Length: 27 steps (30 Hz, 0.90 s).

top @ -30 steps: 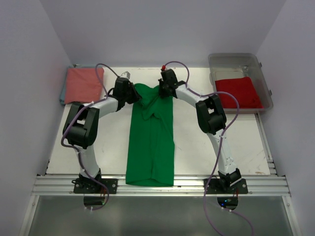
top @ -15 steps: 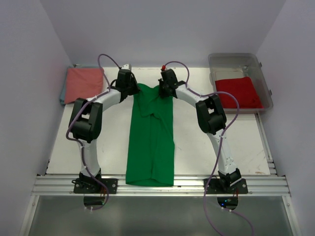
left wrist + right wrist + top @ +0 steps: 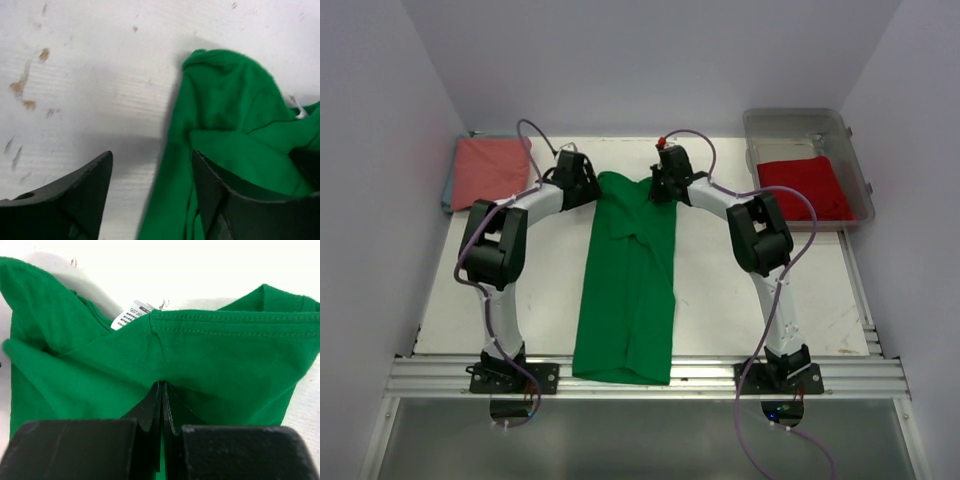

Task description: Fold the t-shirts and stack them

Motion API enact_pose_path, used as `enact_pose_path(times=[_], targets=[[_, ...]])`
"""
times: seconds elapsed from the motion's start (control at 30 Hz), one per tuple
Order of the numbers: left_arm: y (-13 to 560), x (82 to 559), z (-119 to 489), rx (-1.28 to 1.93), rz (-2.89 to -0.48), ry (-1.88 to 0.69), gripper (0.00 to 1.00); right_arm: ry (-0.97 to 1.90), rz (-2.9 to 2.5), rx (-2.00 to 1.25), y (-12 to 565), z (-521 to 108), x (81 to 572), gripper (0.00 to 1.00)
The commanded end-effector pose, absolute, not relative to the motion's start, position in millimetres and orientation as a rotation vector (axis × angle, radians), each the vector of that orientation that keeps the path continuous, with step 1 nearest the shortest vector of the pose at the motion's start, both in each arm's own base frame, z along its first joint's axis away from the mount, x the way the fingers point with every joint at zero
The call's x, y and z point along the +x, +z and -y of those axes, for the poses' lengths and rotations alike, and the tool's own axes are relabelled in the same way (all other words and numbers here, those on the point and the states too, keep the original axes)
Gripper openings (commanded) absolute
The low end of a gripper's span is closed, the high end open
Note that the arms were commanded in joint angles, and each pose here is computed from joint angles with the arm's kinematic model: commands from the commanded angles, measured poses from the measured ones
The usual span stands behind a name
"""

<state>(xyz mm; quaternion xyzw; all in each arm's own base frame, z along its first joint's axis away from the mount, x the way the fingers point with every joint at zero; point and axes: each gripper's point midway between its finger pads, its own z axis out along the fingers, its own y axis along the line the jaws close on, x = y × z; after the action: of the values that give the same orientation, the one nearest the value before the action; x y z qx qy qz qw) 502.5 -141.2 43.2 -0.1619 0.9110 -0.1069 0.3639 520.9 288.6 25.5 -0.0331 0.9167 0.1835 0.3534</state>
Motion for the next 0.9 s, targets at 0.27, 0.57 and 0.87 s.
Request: enact_pose_path(times=[0.27, 0.57, 0.87], targets=[[164.8, 495.1, 133.3, -0.375, -2.031, -0.395, 0.84, 0.688, -2.292, -0.214, 74.4, -306.6, 510.1, 0.72], [163.3, 489.5, 187.4, -0.083, -1.98, -0.701, 0.65, 0.598, -2.243, -0.124, 105.8, -285.9, 507.1, 0.71], [113.7, 500.3, 228.9, 0.023, -2.024, -0.942, 0.0, 0.49, -2.231, -0.036, 113.2, -260.7, 497.9, 0.0]])
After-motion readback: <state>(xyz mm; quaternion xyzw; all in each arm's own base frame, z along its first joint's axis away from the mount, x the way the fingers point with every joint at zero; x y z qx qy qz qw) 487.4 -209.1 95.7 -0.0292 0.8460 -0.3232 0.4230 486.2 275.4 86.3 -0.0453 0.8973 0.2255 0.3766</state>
